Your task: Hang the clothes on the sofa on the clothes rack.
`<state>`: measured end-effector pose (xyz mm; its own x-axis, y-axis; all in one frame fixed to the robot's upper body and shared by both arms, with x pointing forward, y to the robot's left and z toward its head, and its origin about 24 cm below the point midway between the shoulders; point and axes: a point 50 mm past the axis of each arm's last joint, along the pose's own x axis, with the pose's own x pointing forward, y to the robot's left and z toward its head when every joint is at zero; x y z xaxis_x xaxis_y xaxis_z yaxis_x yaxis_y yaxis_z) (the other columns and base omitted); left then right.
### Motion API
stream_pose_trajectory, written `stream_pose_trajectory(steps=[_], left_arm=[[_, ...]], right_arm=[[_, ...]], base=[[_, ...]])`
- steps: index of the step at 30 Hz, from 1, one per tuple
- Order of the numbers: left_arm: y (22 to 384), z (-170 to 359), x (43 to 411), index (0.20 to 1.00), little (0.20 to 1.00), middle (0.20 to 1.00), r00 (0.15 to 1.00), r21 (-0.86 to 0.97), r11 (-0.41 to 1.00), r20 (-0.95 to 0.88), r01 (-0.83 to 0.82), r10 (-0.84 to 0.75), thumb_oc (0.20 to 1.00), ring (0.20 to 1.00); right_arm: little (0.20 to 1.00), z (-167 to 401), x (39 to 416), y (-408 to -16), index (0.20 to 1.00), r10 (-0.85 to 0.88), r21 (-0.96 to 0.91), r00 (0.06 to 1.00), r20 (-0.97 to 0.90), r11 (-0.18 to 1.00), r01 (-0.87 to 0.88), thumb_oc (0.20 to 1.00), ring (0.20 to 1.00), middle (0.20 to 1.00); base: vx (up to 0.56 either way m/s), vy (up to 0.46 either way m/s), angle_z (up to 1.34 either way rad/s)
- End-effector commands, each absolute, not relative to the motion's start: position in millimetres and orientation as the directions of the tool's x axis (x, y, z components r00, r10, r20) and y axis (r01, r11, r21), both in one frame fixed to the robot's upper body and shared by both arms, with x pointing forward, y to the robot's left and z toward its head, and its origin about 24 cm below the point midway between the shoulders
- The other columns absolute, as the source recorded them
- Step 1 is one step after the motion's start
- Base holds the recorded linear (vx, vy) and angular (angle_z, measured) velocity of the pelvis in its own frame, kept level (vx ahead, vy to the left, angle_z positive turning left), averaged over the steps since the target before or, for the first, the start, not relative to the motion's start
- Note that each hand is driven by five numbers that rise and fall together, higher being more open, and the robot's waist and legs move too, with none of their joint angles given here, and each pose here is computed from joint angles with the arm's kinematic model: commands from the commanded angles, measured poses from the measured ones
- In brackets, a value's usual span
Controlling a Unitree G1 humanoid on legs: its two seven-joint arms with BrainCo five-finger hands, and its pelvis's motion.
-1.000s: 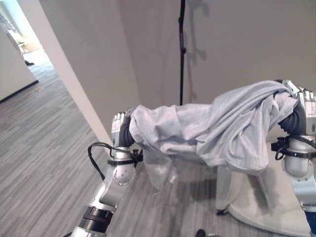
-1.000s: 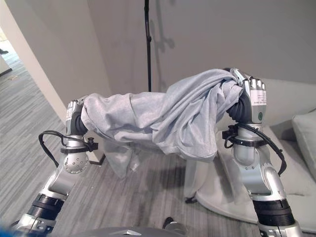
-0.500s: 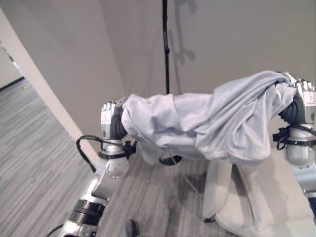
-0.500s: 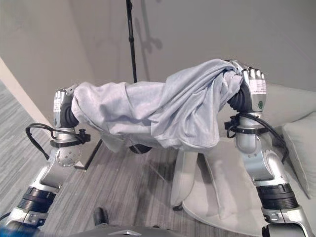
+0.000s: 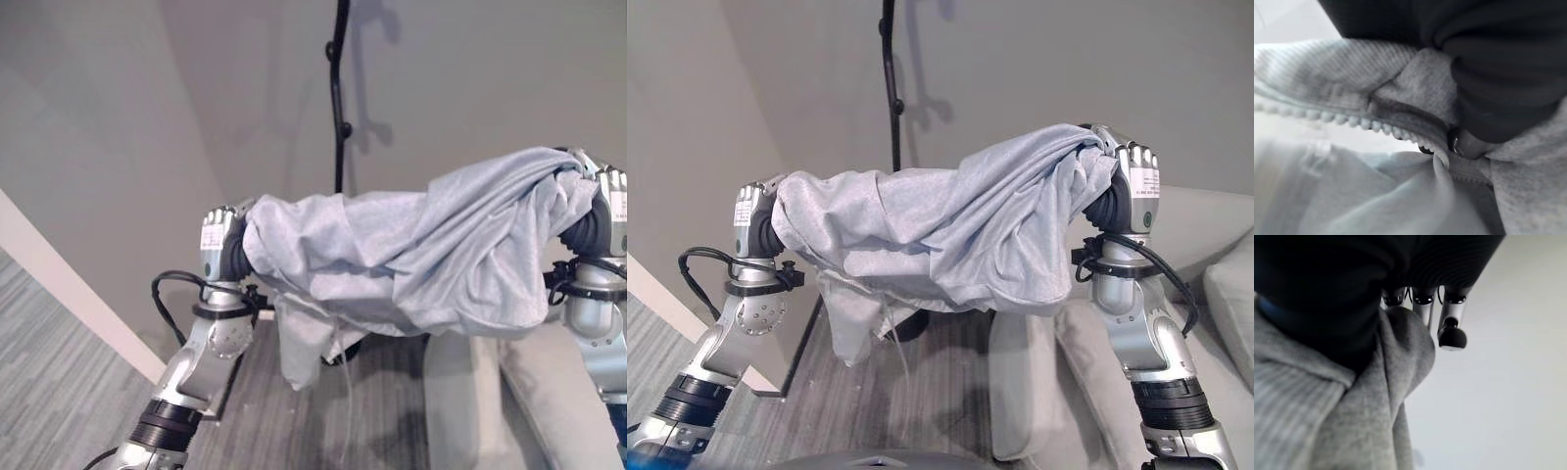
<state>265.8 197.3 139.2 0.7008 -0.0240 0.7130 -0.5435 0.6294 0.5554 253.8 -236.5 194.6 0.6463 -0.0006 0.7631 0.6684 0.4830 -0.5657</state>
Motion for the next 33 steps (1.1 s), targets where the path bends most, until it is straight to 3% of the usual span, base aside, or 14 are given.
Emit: stream_pose_trajectory(steps=[1,8,15,17,24,29,33], left_arm=[[219,170,261,0.2,0.2,0.2,0.588,0.463,0.582,0.808,-0.668,0.031,0.2,0.2],[230,191,261,0.2,0.2,0.2,0.499,0.418,0.513,0.866,-0.75,0.024,0.2,0.2],[238,212,285,0.2,0.2,0.2,0.446,0.383,0.428,0.894,-0.818,0.052,0.2,0.2],[231,220,307,0.2,0.2,0.2,0.472,0.413,0.422,0.881,-0.807,0.04,0.2,0.2],[219,240,325,0.2,0.2,0.2,0.498,0.471,0.417,0.866,-0.778,-0.049,0.2,0.2],[226,257,333,0.2,0.2,0.2,0.499,0.496,0.342,0.862,-0.798,-0.086,0.2,0.2],[247,267,340,0.2,0.2,0.2,0.545,0.533,0.28,0.837,-0.798,-0.039,0.2,0.2]], right_arm=[[0.2,225,255,-250,0.2,-0.072,-0.443,0.517,0.853,0.423,0.79,0.2,0.2,0.2],[0.2,238,247,-256,0.2,-0.06,-0.409,0.463,0.884,0.378,0.831,0.2,0.2,0.2],[0.2,251,256,-268,0.2,-0.082,-0.393,0.443,0.893,0.339,0.855,0.2,0.2,0.2],[0.2,259,262,-279,0.2,-0.083,-0.406,0.444,0.892,0.287,0.868,0.2,0.2,0.2],[0.2,279,269,-291,0.2,-0.069,-0.413,0.444,0.893,0.263,0.872,0.2,0.2,0.2],[0.2,290,273,-294,0.2,-0.022,-0.446,0.465,0.885,0.246,0.861,0.2,0.2,0.2],[0.2,301,285,-295,0.2,-0.006,-0.493,0.513,0.858,0.27,0.827,0.2,0.2,0.2]], base=[[0.27,0.318,0.18],[0.25,0.061,0.22],[0.22,-0.071,0.22],[0.18,-0.079,0.19],[0.25,-0.185,0.28],[0.13,-0.134,0.12],[0.17,-0.21,0.02]])
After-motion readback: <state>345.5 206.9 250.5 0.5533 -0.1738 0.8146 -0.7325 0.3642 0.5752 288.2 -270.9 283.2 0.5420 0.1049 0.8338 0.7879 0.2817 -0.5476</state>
